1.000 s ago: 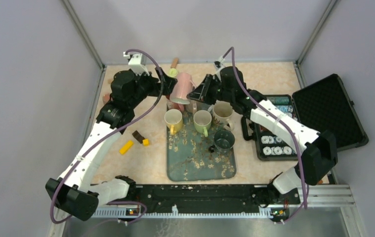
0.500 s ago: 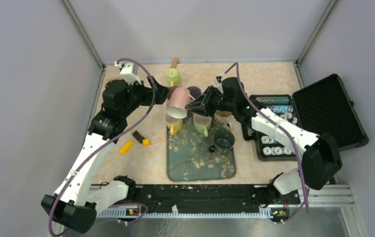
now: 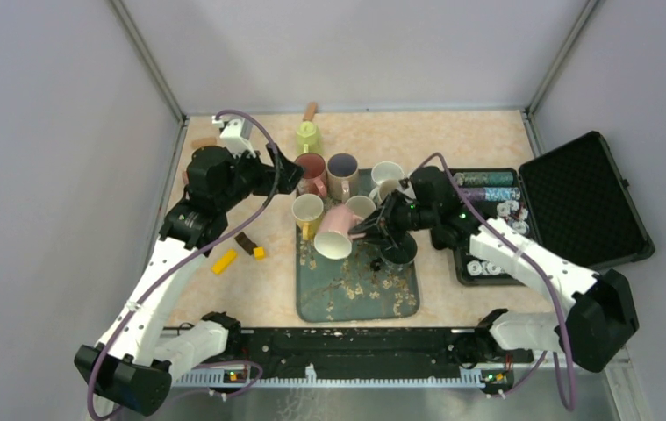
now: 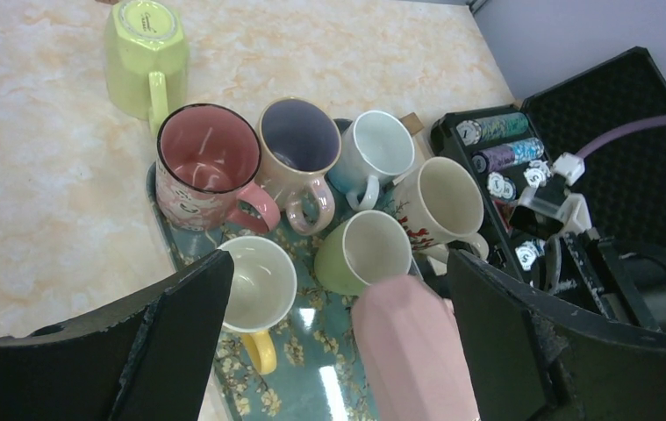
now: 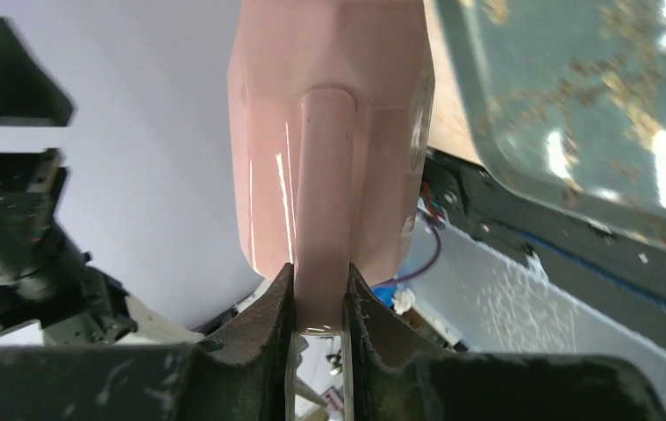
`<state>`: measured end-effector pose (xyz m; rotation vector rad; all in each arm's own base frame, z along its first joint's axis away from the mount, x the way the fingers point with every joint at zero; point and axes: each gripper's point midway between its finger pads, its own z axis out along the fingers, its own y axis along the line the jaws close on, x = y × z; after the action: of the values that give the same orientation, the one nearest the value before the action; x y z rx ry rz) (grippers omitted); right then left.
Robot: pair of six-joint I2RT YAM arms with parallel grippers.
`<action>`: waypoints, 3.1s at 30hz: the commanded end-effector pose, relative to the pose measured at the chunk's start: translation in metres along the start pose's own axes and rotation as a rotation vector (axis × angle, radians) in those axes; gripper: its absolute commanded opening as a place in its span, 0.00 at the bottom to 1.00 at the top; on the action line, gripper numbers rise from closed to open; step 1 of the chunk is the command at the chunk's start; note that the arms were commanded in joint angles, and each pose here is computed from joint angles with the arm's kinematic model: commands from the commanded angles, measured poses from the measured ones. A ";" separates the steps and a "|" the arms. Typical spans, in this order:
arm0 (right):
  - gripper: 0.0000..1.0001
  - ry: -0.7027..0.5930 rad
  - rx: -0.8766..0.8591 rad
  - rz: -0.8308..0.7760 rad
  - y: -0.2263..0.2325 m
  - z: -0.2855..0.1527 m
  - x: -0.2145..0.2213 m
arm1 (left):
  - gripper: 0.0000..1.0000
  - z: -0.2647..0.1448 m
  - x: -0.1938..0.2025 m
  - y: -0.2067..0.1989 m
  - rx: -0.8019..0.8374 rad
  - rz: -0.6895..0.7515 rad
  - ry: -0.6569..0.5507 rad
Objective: Turn the mug right side up
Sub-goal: Turn over the cup at the center of the board.
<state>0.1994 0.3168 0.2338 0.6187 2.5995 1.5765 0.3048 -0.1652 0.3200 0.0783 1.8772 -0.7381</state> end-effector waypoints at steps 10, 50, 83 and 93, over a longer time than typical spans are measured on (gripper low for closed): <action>0.00 0.147 0.049 0.240 -0.049 -0.007 0.066 | 0.98 -0.001 0.006 -0.004 0.038 0.010 0.019; 0.00 0.068 0.155 0.688 -0.135 -0.012 0.076 | 0.98 -0.038 0.152 -0.049 0.272 -0.087 0.352; 0.00 -0.054 -0.011 0.771 -0.105 0.003 0.041 | 0.98 -0.056 0.214 -0.043 0.266 -0.096 0.458; 0.00 -0.038 0.004 0.780 -0.108 0.006 0.044 | 0.98 -0.057 0.234 -0.034 0.259 -0.118 0.473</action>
<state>0.1119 0.2826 0.1195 1.4553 2.5819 1.5646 0.1455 -0.2265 0.1549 0.3293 2.2581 -1.0978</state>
